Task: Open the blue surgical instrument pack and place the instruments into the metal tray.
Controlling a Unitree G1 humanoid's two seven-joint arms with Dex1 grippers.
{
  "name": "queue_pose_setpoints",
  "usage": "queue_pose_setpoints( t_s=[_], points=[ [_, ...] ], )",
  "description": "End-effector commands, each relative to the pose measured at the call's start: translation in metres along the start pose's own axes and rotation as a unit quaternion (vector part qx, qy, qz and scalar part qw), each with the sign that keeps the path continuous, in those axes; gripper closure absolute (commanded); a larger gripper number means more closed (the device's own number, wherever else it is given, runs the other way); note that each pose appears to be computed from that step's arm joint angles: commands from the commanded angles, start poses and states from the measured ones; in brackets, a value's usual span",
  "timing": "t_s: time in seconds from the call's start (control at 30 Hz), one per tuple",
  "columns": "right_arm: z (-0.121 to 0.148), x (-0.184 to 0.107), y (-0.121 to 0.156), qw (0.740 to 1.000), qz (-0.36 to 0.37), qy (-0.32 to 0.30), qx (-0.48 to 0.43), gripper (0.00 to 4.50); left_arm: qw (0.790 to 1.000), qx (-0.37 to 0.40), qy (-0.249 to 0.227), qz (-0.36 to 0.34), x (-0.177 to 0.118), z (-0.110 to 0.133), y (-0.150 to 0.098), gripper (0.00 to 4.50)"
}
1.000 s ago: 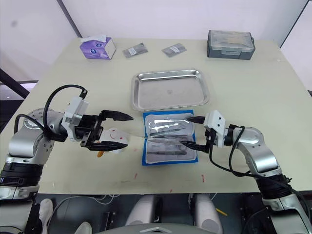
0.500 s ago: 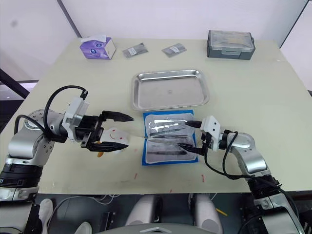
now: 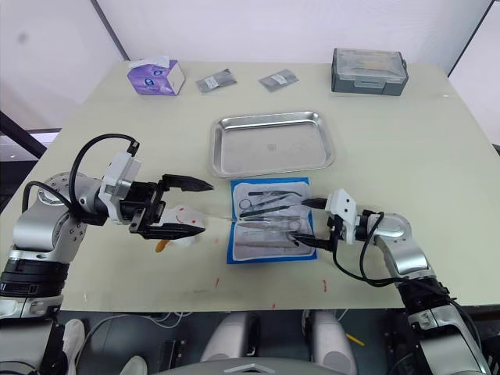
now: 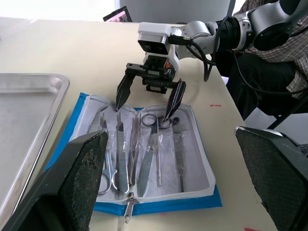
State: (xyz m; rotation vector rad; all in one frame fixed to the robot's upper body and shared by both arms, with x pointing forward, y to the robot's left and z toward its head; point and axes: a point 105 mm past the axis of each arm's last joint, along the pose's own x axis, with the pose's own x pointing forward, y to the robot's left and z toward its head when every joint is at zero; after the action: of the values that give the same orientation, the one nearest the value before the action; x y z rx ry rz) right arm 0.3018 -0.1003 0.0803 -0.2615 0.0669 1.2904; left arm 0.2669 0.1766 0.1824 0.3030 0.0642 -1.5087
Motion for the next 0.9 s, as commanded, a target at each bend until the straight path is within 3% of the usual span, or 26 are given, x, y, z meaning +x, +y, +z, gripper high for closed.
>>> queue_pose_setpoints(
  t_s=[0.03, 0.67, 0.9],
  points=[
    [0.003, -0.004, -0.002, 1.000, 0.009, -0.005, -0.001, 0.00, 1.000, 0.021, -0.003, 0.002, -0.001, 0.008, 0.002, 0.01],
    [-0.021, 0.000, 0.003, 0.998, 0.014, 0.054, -0.021, 0.00, 1.000, 0.018, -0.008, 0.007, 0.000, 0.005, 0.003, 0.01],
    [-0.021, 0.006, 0.006, 0.999, 0.010, 0.046, -0.006, 0.00, 1.000, 0.016, -0.010, 0.007, 0.001, 0.004, 0.005, 0.01]
  ],
)
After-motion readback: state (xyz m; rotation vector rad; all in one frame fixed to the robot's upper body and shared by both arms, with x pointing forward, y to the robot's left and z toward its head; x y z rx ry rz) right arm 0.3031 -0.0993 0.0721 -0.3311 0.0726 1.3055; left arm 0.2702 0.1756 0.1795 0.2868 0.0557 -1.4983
